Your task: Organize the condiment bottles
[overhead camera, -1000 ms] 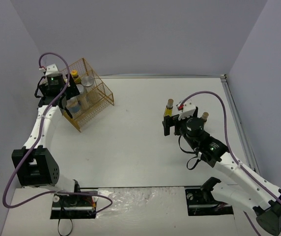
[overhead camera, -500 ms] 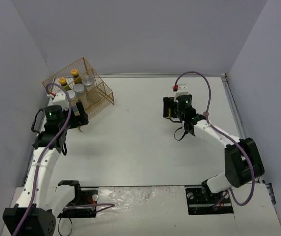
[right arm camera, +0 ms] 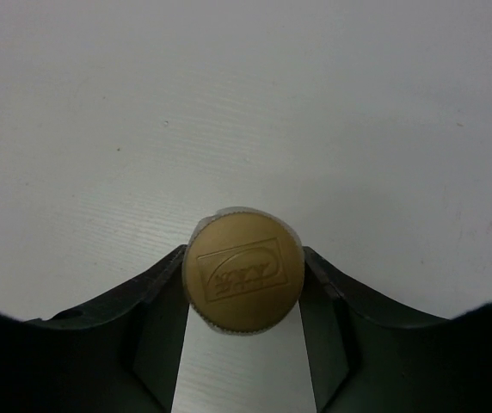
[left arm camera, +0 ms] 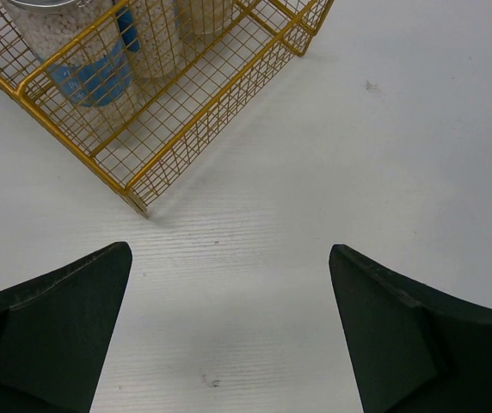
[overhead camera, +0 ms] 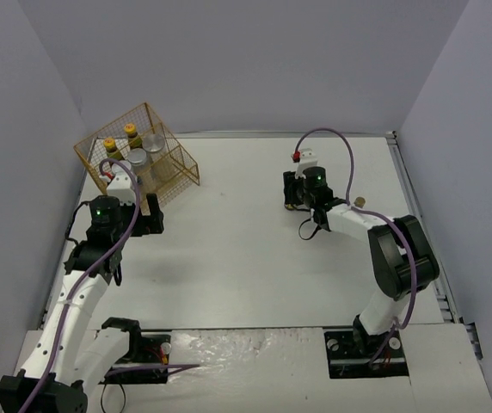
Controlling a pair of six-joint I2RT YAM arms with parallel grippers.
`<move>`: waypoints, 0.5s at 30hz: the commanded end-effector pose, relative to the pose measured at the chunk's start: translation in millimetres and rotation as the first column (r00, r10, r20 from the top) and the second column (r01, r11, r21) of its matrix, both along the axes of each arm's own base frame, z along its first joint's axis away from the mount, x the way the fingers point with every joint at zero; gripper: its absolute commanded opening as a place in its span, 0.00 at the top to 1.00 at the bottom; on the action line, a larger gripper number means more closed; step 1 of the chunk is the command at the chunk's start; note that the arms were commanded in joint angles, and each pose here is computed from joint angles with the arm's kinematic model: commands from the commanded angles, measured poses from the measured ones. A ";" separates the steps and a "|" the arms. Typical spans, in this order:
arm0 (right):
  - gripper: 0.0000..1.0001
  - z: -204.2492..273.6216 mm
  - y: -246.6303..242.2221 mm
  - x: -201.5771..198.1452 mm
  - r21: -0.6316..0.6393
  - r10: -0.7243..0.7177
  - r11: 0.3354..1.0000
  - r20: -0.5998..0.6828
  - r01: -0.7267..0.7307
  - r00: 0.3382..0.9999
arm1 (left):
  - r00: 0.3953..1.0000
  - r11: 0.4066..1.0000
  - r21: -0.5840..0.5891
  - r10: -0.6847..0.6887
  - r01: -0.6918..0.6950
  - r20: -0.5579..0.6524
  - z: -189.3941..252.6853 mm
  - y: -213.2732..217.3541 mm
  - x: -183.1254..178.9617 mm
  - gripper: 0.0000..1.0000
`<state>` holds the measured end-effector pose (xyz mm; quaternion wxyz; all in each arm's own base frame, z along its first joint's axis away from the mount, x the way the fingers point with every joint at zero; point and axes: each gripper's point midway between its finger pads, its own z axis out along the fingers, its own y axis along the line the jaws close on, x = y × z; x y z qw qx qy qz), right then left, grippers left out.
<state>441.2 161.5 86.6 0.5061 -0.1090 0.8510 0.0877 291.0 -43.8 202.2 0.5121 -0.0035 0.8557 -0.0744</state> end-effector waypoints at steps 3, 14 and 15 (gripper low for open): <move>0.82 23.2 50.8 7.9 0.077 0.170 0.981 0.120 -0.180 0.978 | 0.994 1.000 -0.001 0.005 -0.005 0.114 35.8 0.8 13.4 0.03; 0.85 14.2 195.3 -72.5 0.082 0.518 0.844 0.131 -0.530 0.845 | 0.992 0.999 -0.017 -0.030 0.033 0.123 36.6 -6.1 13.6 0.03; 0.84 12.8 205.6 -81.2 0.083 0.542 0.829 0.129 -0.554 0.831 | 0.992 0.999 -0.017 -0.035 0.037 0.124 36.6 -6.9 13.7 0.03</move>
